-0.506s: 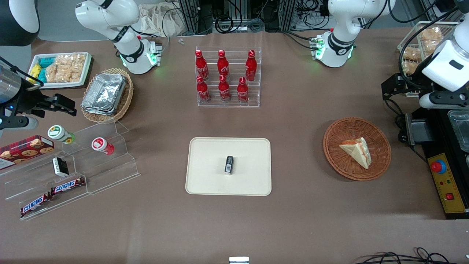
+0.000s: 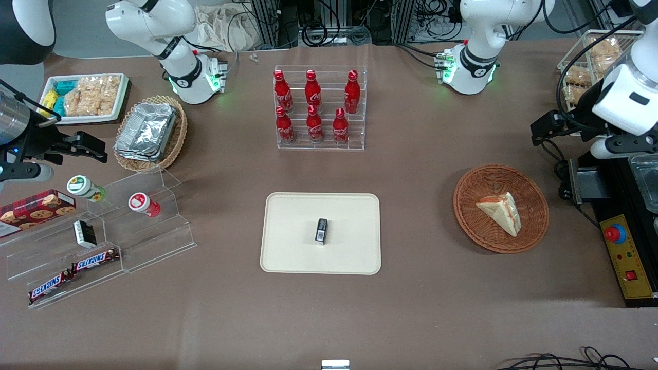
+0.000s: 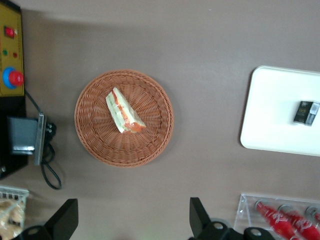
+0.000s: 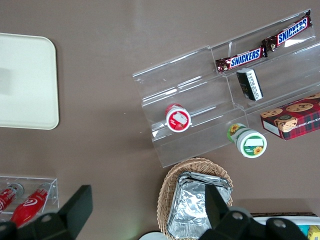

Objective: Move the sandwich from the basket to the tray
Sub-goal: 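Move the left gripper down over the sandwich in the wicker basket, then close the left gripper on the triangular sandwich and lift it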

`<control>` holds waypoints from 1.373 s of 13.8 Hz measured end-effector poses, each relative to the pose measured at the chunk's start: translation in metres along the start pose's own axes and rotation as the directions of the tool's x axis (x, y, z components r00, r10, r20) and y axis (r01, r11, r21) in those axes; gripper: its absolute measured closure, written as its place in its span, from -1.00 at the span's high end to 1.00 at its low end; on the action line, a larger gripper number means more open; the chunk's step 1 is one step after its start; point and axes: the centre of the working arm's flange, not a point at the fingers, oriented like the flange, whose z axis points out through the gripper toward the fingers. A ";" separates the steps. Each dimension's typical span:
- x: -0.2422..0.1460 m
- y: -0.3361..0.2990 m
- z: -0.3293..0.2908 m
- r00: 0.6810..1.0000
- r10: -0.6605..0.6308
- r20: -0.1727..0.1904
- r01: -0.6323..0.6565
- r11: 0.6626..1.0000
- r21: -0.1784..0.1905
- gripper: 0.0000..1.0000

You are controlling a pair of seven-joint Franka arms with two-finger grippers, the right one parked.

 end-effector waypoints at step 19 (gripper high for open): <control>0.018 -0.085 0.399 0.838 -0.545 -0.021 0.545 0.837 0.047 1.00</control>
